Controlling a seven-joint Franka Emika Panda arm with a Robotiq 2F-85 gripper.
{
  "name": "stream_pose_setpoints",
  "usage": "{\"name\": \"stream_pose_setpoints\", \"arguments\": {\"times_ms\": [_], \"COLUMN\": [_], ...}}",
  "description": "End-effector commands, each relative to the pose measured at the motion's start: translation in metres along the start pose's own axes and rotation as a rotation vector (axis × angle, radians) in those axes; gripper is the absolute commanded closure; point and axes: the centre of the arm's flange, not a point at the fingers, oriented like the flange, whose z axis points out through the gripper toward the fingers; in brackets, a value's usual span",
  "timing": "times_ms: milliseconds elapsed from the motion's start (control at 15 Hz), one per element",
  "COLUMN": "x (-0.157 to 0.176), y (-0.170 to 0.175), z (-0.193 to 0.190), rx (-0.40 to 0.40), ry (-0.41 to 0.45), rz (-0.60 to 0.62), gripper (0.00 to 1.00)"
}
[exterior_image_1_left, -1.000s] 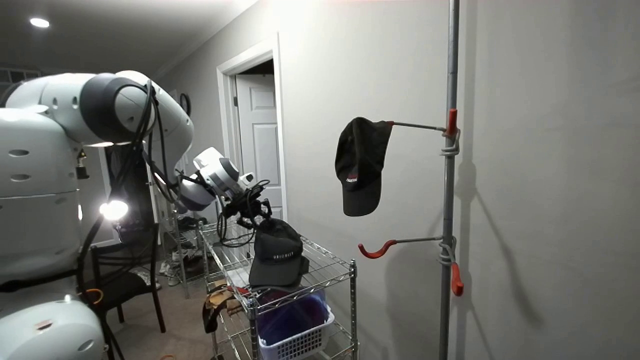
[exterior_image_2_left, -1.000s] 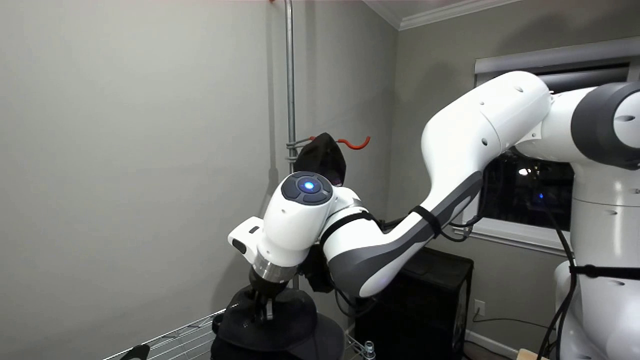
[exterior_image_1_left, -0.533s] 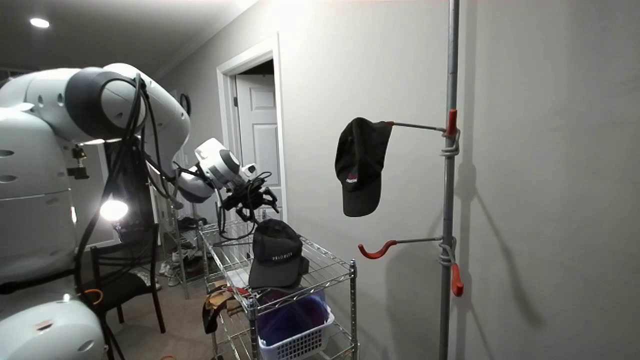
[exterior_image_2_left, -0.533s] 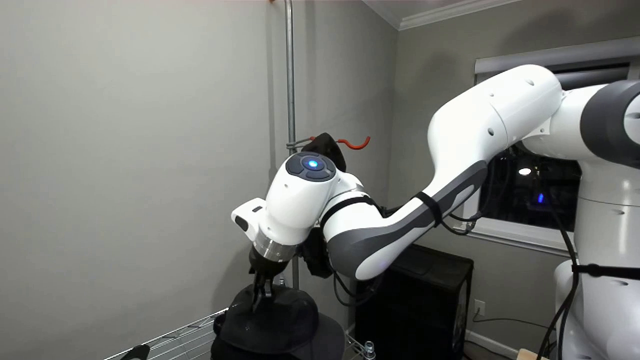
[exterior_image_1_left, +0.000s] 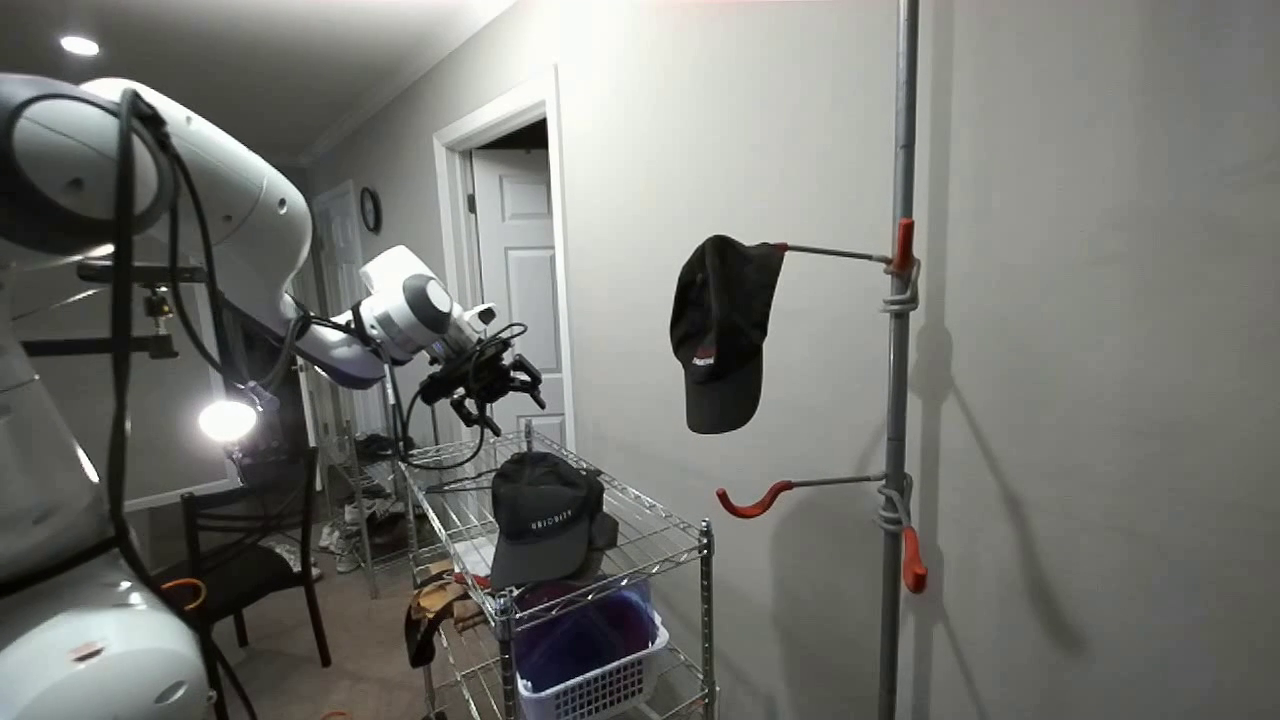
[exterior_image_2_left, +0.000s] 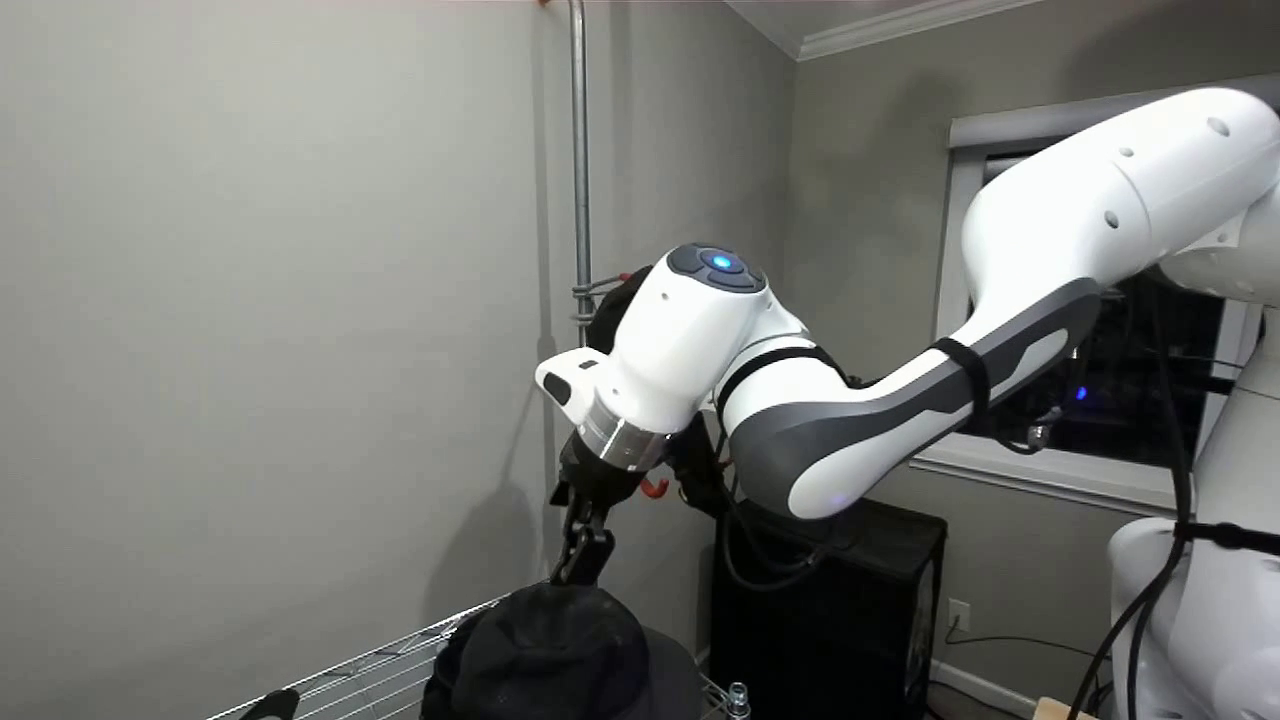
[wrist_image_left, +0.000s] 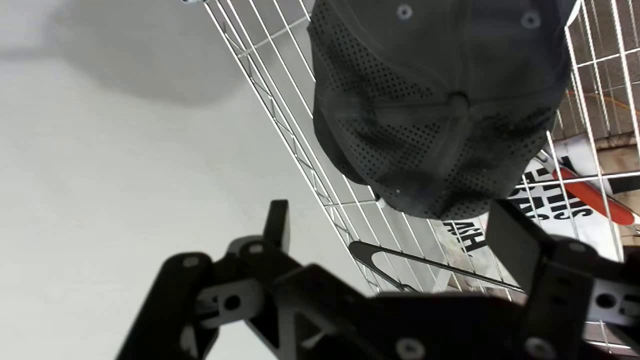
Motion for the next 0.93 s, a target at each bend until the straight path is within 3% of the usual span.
{"name": "stream_pose_setpoints", "arguments": {"times_ms": [0,400,867], "x": [-0.060,-0.112,-0.133], "y": [0.031,0.079,0.135], "z": [-0.023,-0.050,-0.069], "rx": [-0.036,-0.158,-0.283], "ry": [0.016,0.145,0.284], "rz": [0.080,0.266,0.525], "gripper": [0.00,0.00,0.00]}}
